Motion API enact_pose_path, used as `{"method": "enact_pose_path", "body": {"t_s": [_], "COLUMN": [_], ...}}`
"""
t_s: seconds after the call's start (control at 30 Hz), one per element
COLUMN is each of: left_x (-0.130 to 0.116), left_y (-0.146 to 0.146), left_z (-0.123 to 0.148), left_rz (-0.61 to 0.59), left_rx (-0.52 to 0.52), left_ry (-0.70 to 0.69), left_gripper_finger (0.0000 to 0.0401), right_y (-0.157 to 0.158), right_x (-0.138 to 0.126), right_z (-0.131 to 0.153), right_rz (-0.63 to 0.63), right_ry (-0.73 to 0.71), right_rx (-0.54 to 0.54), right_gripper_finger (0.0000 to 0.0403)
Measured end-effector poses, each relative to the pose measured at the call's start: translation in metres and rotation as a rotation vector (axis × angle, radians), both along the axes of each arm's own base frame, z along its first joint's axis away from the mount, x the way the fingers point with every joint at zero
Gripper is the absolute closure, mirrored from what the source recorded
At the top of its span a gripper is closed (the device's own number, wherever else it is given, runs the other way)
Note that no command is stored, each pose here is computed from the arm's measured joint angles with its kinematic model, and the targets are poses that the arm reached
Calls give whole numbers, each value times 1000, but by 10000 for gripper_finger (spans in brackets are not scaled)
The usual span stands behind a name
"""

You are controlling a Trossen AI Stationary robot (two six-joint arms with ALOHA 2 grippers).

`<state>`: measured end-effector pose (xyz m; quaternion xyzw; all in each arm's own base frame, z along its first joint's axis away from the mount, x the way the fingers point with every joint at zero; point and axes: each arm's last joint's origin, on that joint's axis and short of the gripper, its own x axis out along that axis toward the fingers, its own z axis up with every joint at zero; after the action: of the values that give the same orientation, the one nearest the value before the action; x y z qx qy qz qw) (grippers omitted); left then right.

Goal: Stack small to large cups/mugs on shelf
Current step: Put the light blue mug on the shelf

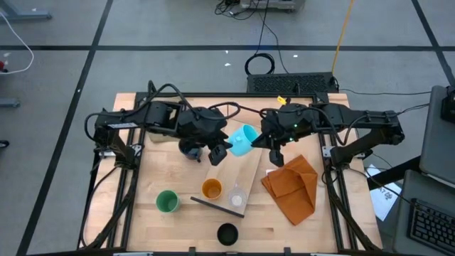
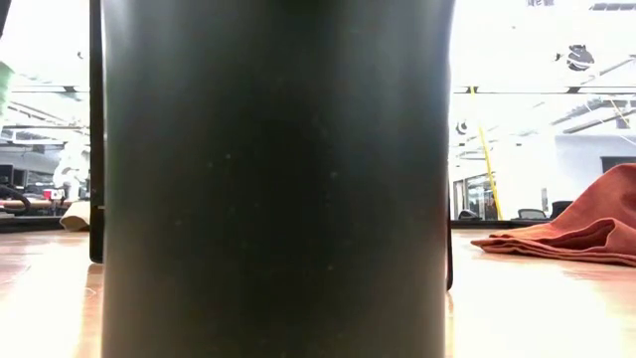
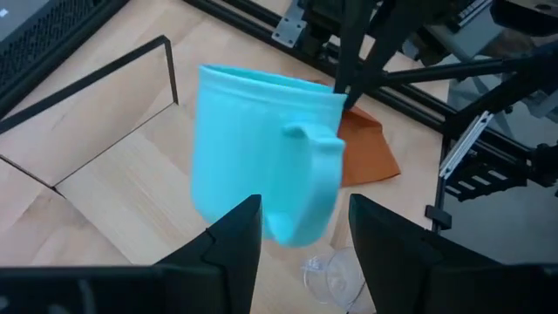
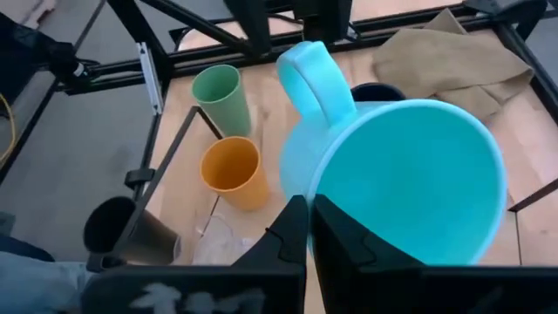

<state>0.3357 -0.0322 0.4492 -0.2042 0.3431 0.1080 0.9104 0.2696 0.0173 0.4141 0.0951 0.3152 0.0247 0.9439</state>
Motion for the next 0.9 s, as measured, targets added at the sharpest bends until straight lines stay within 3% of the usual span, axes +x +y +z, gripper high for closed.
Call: {"method": "enact_pose_path", "body": {"t_s": [0.9], "left_x": [8], "left_y": [-2], "left_z": [-6], "left_rz": [-10], "left_rx": [-36], "left_ry": [5], "left_gripper_finger": [226], "right_y": [-1], "right_x": [22], "right_z": [-12], "right_rz": [36], "right_ry": [8], "right_rx": [32], "right_gripper_finger": [403]}}
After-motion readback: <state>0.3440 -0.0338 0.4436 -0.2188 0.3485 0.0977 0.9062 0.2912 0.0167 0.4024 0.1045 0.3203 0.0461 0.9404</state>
